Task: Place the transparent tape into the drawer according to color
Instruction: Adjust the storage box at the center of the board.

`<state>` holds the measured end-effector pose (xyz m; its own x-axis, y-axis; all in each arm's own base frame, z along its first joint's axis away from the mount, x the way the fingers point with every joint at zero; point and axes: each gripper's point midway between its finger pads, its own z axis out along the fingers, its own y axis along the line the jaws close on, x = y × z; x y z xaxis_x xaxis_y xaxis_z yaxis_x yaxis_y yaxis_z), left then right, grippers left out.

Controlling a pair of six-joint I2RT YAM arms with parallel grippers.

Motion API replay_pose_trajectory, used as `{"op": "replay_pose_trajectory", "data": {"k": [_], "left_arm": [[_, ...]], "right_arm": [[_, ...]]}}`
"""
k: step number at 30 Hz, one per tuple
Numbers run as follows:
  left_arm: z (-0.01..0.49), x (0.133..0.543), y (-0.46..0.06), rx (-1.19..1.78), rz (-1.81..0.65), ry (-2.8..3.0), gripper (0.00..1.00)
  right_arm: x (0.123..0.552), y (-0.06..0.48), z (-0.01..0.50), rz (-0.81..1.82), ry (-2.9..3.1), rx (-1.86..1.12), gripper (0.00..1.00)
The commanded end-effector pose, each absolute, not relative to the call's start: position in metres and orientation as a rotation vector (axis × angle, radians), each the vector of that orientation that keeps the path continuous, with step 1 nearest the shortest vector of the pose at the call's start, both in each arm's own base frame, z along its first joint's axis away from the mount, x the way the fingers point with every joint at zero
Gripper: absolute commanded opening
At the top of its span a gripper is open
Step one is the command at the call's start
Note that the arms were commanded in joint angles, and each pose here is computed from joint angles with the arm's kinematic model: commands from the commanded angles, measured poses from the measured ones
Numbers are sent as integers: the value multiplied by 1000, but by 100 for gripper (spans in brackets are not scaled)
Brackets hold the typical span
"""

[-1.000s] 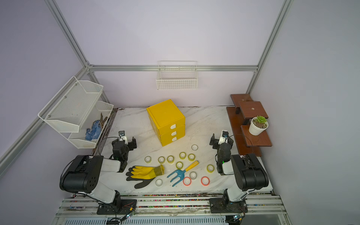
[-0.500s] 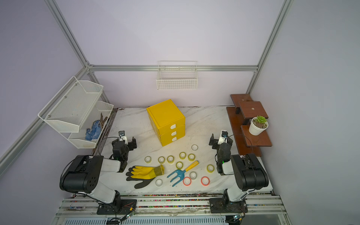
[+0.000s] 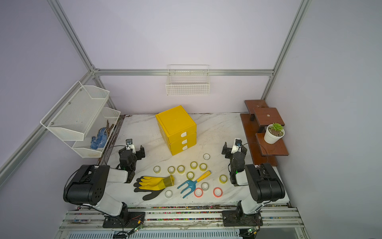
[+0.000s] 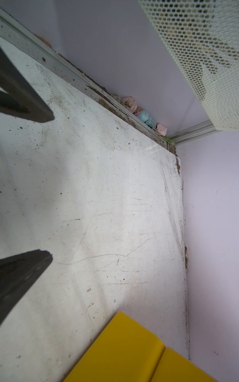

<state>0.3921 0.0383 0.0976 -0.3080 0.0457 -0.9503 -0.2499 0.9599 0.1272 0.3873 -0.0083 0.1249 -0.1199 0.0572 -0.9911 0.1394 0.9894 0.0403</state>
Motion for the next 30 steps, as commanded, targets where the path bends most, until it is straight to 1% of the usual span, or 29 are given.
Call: {"op": "replay_pose_trajectory", "data": {"k": [1,4,7,9,12,15,18,20,22,23,27,30], "left_arm": [[123,395,46,-202,304,1769,100],[134,390,64,-330,373,1811,100],[145,398,66,-328,399,1860,100],[151,402,66,-335,406,1878,100],[162,407,72,-421,402,1865,100],[183,416,75,-575,315,1796,100],[190,423,73,-672,234,1789,100],[189,419,78,-787,207,1782,100],[183,404,89,-968,221,1762,100],[179,401,91,-1007,223,1773,100],[181,416,74,-921,83,1825,100],[183,429,55,-893,-131,1846,100]], "right_arm": [[387,-15,144,-70,1643,197,99],[389,-23,159,-103,1662,246,99],[395,-17,161,-91,1744,217,99],[396,-23,163,-102,1766,281,99],[393,-37,170,-131,1775,406,99],[389,-37,182,-81,1715,449,99],[381,-51,180,-9,1623,667,99],[370,-66,165,10,1603,884,99],[372,-68,155,50,1632,930,99],[375,-66,152,72,1649,923,99],[377,-60,146,114,1700,933,99],[382,-49,153,130,1774,858,99]]}}
